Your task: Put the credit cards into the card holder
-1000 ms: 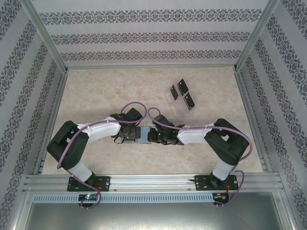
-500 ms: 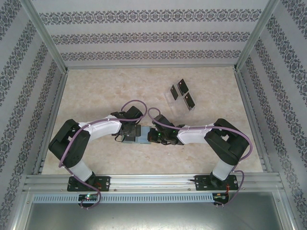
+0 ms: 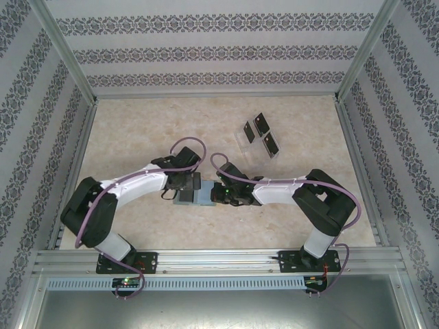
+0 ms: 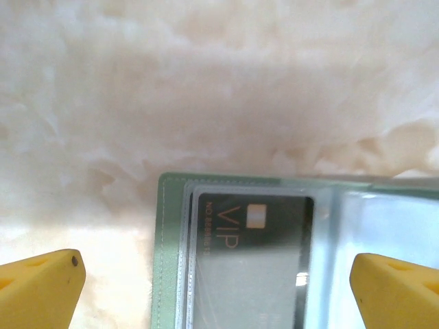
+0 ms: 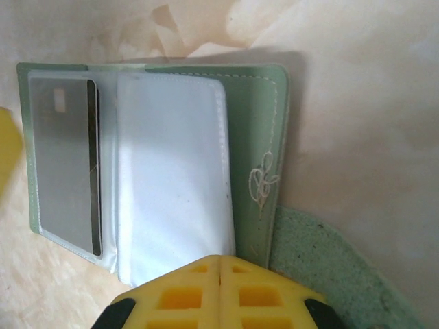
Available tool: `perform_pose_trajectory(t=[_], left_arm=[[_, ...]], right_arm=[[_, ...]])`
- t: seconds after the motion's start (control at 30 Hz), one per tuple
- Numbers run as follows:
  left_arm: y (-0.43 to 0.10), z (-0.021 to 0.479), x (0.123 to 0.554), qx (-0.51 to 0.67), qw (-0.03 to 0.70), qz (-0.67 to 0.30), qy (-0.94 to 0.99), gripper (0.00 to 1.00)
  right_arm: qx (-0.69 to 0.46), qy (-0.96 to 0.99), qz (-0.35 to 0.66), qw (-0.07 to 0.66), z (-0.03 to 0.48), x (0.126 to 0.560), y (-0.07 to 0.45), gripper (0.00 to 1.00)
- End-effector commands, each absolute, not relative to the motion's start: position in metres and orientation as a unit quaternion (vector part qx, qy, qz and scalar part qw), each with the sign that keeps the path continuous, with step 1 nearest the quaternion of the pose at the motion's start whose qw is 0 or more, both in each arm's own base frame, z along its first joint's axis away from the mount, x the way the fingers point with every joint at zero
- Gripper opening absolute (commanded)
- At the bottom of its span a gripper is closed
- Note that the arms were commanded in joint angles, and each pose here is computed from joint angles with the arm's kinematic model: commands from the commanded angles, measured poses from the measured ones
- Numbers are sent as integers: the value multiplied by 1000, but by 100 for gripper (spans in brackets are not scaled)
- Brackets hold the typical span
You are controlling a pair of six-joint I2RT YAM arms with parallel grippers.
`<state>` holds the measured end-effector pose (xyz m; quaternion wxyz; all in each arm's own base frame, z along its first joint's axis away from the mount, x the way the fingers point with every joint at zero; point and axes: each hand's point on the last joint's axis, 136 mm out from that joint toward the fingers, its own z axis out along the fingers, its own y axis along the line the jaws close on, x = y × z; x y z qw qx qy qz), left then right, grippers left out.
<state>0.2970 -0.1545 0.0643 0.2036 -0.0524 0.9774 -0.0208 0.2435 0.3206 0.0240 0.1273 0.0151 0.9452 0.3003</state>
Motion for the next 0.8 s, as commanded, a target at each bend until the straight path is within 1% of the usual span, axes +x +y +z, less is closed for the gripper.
perform_pose_trajectory(t=[0.0, 0.03, 0.2, 0.3, 0.37, 0.47, 0.53, 0.6, 0.77], left_arm=[[-150, 87, 304, -70, 218, -62, 971, 100], [-149, 88, 304, -78, 218, -81, 969, 100], [-143, 84, 306, -102, 223, -165, 955, 100], [-147, 82, 307, -113, 228, -238, 937, 100], [-148, 82, 307, -122, 232, -273, 926, 100], [-153, 82, 307, -115, 236, -295, 919, 100], [-156, 81, 308, -111, 237, -305, 915, 100], [-159, 79, 308, -107, 235, -313, 914, 100], [-162, 67, 309, -106, 223, -315, 916, 100]], right_arm=[[0, 943, 305, 134, 44, 250, 327, 0], [-2, 941, 309, 139, 51, 252, 329, 1], [-10, 931, 322, 169, 88, 260, 330, 10], [-5, 931, 312, 187, 102, 262, 319, 22], [-1, 936, 290, 198, 106, 262, 306, 34], [7, 947, 245, 207, 101, 260, 285, 50], [11, 955, 212, 209, 94, 259, 272, 57], [15, 958, 196, 209, 87, 258, 265, 60], [18, 961, 193, 198, 75, 259, 268, 60]])
